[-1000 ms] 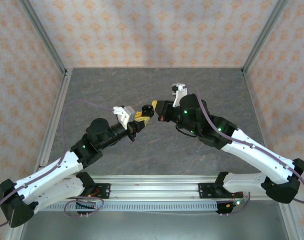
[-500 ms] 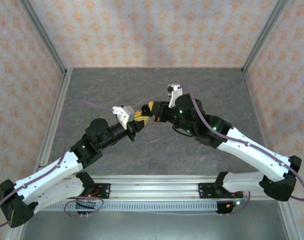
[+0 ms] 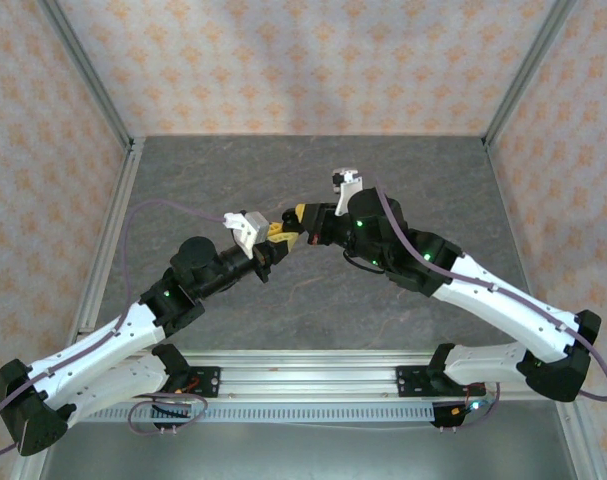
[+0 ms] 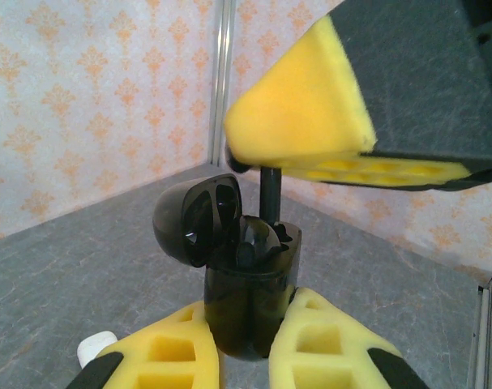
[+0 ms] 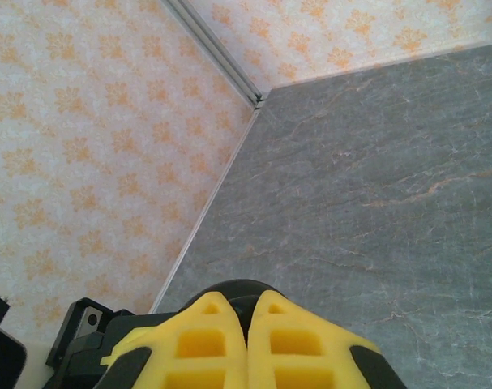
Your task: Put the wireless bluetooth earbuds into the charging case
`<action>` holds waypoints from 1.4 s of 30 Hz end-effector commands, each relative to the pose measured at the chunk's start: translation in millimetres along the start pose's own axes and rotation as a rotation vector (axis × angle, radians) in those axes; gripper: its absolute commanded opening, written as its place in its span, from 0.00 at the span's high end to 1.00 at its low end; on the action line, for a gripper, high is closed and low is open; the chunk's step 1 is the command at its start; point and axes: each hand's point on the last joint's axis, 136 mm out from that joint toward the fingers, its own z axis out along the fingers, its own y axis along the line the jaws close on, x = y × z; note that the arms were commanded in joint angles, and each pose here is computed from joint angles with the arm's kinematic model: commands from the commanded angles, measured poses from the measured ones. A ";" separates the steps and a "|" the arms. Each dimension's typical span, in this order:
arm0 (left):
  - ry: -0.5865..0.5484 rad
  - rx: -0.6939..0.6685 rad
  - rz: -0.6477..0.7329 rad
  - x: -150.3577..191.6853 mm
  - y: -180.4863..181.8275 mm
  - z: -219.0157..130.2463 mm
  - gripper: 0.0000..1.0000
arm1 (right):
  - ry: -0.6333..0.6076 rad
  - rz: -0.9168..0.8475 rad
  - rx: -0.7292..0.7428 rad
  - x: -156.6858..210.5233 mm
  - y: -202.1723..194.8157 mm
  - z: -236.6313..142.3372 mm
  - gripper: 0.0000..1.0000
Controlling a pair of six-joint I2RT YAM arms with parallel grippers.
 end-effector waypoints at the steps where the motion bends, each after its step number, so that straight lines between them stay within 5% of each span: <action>1: -0.063 -0.016 -0.004 -17.9 2.1 -3.5 1.00 | 0.024 -0.035 0.005 7.7 0.5 5.5 0.93; 14: -0.059 -0.031 -0.001 -18.8 4.6 -2.8 1.00 | 0.036 -0.070 0.031 13.9 -3.7 7.0 0.92; 24: -0.052 -0.024 -0.004 -17.4 3.8 0.9 1.00 | 0.031 -0.062 0.006 7.0 4.7 0.5 0.77; 42: -0.042 -0.024 -0.013 -12.8 4.0 -0.4 1.00 | 0.017 -0.036 -0.017 -7.3 16.7 -9.2 0.66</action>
